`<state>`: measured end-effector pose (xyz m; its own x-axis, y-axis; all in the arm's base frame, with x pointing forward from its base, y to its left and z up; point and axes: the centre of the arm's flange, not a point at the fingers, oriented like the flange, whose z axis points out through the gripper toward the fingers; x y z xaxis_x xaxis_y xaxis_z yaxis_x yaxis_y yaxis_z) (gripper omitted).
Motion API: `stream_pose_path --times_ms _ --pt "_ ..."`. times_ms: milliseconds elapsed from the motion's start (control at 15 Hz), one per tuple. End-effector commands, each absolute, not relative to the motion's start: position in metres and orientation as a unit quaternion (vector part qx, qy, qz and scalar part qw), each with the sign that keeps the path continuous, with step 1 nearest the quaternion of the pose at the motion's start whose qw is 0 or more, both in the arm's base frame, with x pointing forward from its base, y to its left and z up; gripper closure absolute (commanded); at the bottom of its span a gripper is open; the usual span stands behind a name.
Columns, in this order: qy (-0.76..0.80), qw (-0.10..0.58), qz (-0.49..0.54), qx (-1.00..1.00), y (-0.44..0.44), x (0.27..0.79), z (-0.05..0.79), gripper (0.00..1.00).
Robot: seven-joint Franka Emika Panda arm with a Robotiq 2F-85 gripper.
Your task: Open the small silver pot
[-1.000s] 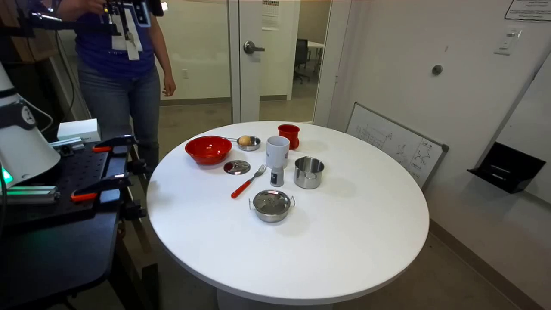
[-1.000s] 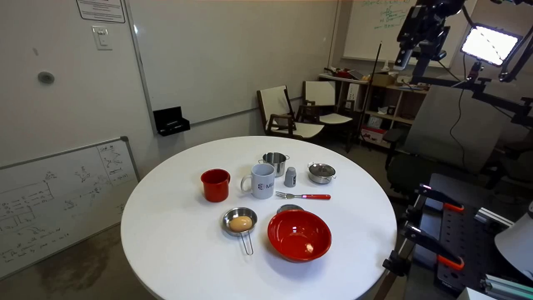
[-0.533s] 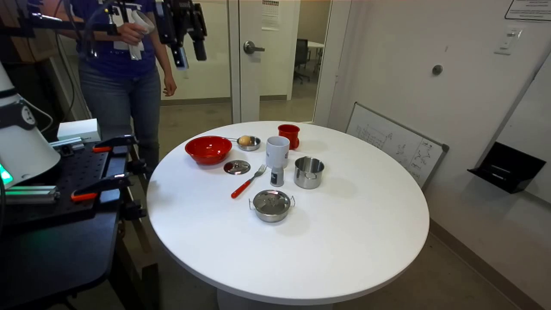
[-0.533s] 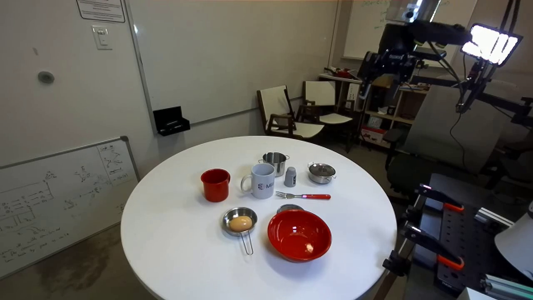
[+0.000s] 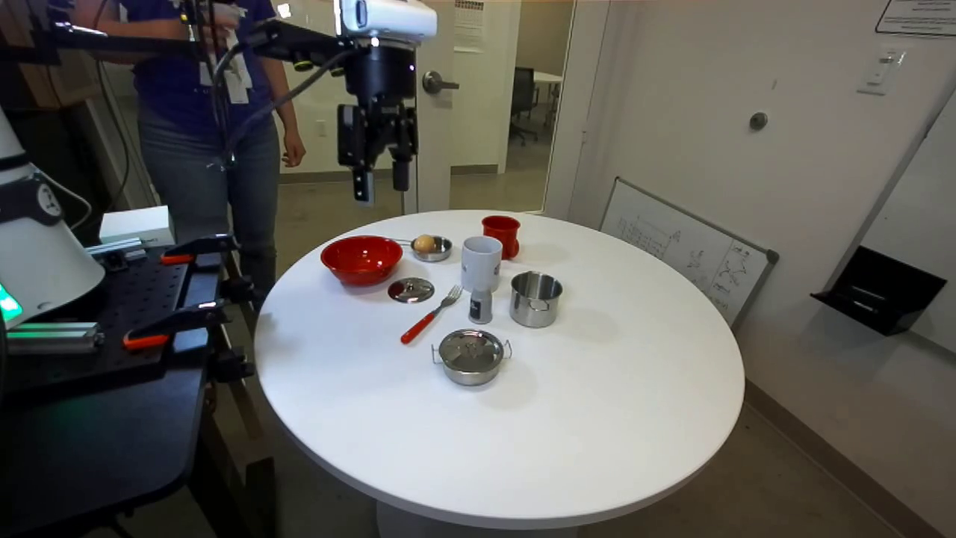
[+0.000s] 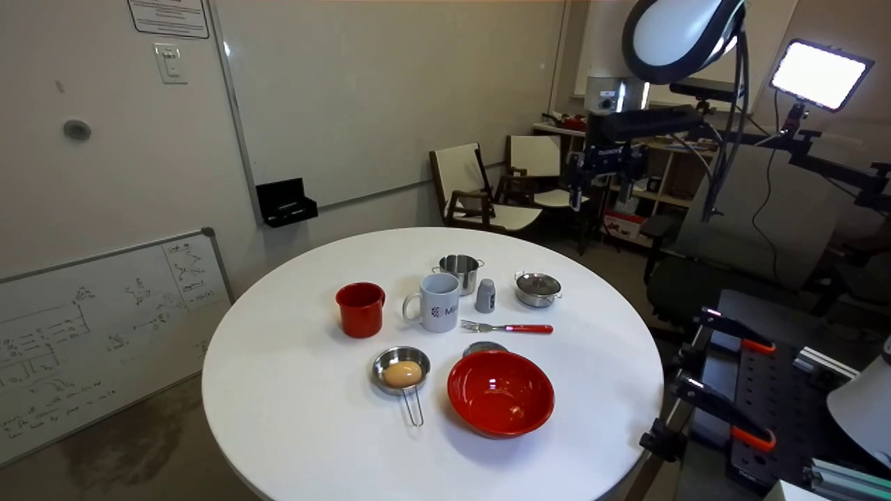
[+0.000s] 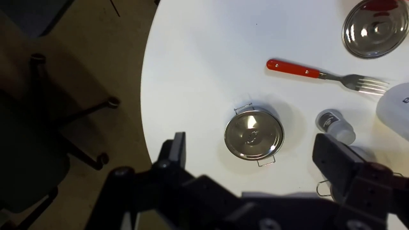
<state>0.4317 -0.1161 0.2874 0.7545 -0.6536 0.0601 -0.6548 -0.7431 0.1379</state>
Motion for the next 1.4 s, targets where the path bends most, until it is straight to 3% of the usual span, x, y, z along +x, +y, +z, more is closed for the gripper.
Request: stream_pose_path --times_ms 0,267,733,1333 --pt "-0.352 0.075 0.0 0.933 -0.119 0.438 0.282 0.0" --pt "-0.377 0.074 -0.004 0.923 -0.125 0.443 0.275 0.0" --pt "-0.495 0.014 0.008 0.868 -0.148 0.483 0.215 0.0" --pt "-0.545 0.064 0.007 0.836 -0.145 0.54 0.13 0.0"
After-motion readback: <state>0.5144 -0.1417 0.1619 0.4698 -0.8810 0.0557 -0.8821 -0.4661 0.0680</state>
